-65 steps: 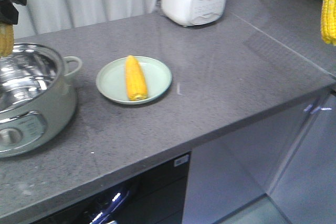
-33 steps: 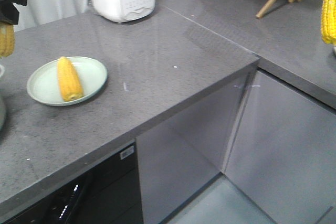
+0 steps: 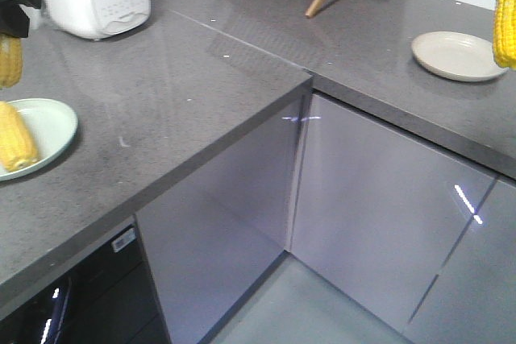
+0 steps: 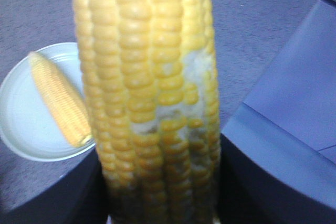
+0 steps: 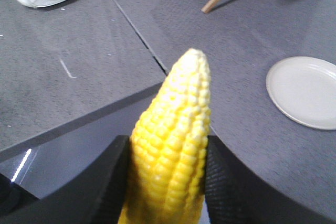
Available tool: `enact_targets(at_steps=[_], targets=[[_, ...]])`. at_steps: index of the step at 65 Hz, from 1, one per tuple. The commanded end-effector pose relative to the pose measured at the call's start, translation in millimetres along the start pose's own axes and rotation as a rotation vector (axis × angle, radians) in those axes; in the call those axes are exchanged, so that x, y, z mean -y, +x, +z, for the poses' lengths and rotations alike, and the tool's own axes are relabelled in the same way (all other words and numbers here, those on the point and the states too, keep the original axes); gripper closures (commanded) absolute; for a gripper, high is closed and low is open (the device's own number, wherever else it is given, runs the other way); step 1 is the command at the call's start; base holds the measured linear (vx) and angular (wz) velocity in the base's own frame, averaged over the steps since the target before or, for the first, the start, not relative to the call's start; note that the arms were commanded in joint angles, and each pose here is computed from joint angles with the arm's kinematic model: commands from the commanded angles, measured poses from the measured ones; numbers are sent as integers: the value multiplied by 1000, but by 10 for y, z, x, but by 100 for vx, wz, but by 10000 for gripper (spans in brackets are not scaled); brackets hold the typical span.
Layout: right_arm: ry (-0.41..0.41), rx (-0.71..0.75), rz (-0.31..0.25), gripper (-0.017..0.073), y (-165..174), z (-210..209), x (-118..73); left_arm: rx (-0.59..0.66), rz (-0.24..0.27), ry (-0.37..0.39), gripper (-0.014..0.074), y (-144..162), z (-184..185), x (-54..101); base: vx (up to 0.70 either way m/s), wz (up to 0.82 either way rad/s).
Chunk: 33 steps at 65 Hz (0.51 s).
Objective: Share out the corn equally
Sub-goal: 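Drive the base to the other counter holding both cobs raised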
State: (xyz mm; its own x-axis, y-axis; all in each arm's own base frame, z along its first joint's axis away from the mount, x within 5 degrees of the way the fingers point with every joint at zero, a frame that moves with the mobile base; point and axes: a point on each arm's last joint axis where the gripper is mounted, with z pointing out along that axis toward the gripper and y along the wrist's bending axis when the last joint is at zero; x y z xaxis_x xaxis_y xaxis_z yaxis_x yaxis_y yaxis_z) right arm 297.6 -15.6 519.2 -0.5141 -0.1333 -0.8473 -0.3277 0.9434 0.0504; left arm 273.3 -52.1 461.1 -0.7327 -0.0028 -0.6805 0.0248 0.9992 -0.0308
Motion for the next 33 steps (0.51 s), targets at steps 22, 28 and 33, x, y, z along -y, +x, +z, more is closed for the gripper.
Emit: enact_targets(at_steps=[22,28,33], targets=[[-8,54,-19,405,-57,-222,-106,113,-7,14,587,-74,-217,-19,-2,-36],[-8,54,-19,405,-57,-222,-106,113,-7,14,587,-74,-217,-19,-2,-38],[-8,54,-19,405,-57,-222,-106,113,-7,14,587,-74,-217,-19,-2,-40]])
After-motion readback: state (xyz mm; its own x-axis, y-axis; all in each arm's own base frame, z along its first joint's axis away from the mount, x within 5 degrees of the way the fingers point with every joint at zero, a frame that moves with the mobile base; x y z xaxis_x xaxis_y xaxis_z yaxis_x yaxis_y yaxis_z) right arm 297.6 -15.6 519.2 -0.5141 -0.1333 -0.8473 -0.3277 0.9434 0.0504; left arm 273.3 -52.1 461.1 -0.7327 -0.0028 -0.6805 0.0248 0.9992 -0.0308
